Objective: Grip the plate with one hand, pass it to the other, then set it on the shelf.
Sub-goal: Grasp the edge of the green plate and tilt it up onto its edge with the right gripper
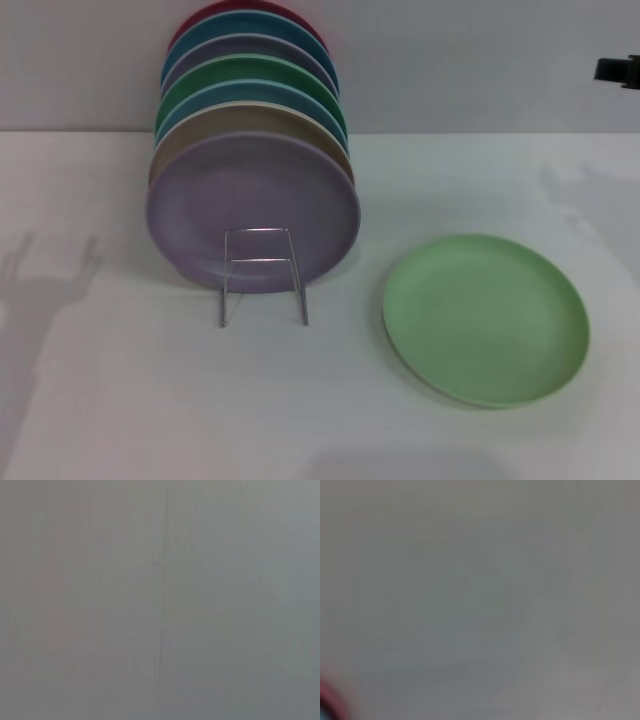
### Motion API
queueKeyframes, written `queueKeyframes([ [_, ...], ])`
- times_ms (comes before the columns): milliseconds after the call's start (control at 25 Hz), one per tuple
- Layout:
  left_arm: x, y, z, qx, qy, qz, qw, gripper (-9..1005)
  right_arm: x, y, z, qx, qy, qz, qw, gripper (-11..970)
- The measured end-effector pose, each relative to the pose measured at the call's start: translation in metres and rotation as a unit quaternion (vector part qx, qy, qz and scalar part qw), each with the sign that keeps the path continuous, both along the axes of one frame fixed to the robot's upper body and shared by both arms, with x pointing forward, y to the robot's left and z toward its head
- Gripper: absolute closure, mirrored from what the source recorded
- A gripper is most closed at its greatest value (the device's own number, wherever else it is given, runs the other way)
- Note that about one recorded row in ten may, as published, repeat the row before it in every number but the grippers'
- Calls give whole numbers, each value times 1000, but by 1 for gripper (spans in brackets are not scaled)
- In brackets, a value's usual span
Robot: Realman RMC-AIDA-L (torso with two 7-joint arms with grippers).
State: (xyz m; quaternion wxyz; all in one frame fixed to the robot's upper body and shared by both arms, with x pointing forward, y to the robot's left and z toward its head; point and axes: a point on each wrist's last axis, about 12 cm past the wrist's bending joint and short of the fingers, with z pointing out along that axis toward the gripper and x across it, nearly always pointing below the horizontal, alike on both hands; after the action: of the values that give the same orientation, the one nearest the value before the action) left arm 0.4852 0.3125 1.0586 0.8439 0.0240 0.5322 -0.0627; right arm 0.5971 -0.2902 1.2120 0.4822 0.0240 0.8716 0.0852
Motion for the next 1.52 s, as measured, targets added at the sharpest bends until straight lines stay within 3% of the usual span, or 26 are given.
queueKeyframes([
  [360, 0, 2, 0, -1, 2, 4, 1000, 167, -6, 0, 4, 8, 112, 60, 992, 387],
  [800, 0, 3, 1, -4, -3, 6, 1000, 167, -13, -10, -27, 12, 239, 99, 966, 388],
  [1160, -1, 3, 1, -4, -2, 6, 1000, 167, -8, -24, -55, 22, 291, 110, 950, 387],
  [1520, -1, 3, 1, -5, -2, 5, 1000, 167, -3, -17, -71, 22, 311, 133, 941, 388],
])
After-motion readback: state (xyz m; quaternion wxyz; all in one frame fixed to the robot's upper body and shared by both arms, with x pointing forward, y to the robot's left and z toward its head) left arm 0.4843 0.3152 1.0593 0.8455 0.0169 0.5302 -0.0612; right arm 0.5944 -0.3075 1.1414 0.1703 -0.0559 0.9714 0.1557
